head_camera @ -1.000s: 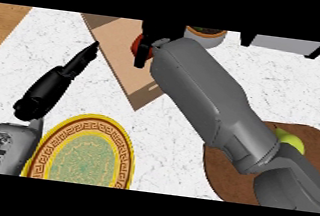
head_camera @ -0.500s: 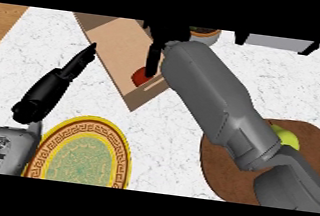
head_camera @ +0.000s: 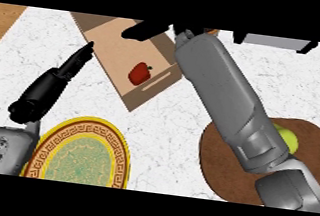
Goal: Pick the bell pepper from the cutting board and place it in the cardboard box
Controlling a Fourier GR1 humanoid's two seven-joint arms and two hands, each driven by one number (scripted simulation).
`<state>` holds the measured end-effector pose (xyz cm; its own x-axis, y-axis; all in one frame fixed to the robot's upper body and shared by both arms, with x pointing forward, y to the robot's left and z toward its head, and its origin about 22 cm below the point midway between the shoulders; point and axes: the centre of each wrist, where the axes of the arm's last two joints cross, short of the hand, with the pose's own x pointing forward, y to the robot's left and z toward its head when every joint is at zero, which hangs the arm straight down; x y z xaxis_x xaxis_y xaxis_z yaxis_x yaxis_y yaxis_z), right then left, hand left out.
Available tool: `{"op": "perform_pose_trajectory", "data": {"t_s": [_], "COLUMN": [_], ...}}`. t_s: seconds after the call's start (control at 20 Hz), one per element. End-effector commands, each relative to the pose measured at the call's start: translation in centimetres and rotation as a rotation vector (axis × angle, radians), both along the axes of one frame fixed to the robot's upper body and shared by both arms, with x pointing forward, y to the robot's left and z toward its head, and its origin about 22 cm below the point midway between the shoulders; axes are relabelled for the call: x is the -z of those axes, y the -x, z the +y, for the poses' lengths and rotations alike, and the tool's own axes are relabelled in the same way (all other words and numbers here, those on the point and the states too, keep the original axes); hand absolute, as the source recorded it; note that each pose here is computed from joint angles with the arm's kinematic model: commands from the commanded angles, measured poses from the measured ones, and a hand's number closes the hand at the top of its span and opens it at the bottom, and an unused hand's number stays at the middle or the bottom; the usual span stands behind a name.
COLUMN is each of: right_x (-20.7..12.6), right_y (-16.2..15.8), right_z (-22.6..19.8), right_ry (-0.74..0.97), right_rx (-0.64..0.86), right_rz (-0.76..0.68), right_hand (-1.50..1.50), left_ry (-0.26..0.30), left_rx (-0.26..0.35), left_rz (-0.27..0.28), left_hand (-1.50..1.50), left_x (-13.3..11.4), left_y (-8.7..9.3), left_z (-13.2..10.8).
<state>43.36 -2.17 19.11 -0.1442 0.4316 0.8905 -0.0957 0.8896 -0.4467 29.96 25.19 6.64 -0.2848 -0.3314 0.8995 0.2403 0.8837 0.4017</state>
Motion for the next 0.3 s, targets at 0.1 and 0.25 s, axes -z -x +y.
{"op": "perform_pose_trajectory", "data": {"t_s": [0.1, 0.25], "right_x": [2.6, 6.4], "right_y": [-1.0, -0.9], "right_z": [-3.3, -5.3], "right_ry": [-0.307, -0.319], "right_rx": [0.166, 0.208], "right_rz": [0.017, -0.053], "right_hand": [-1.5, -1.5], "left_ry": [0.007, -0.002], "left_rx": [0.002, -0.015], "left_rz": [0.019, 0.004], "left_hand": [0.0, 0.0], "left_x": [0.3, -0.4], "left_y": [0.4, 0.2], "left_z": [1.2, 1.0]}}
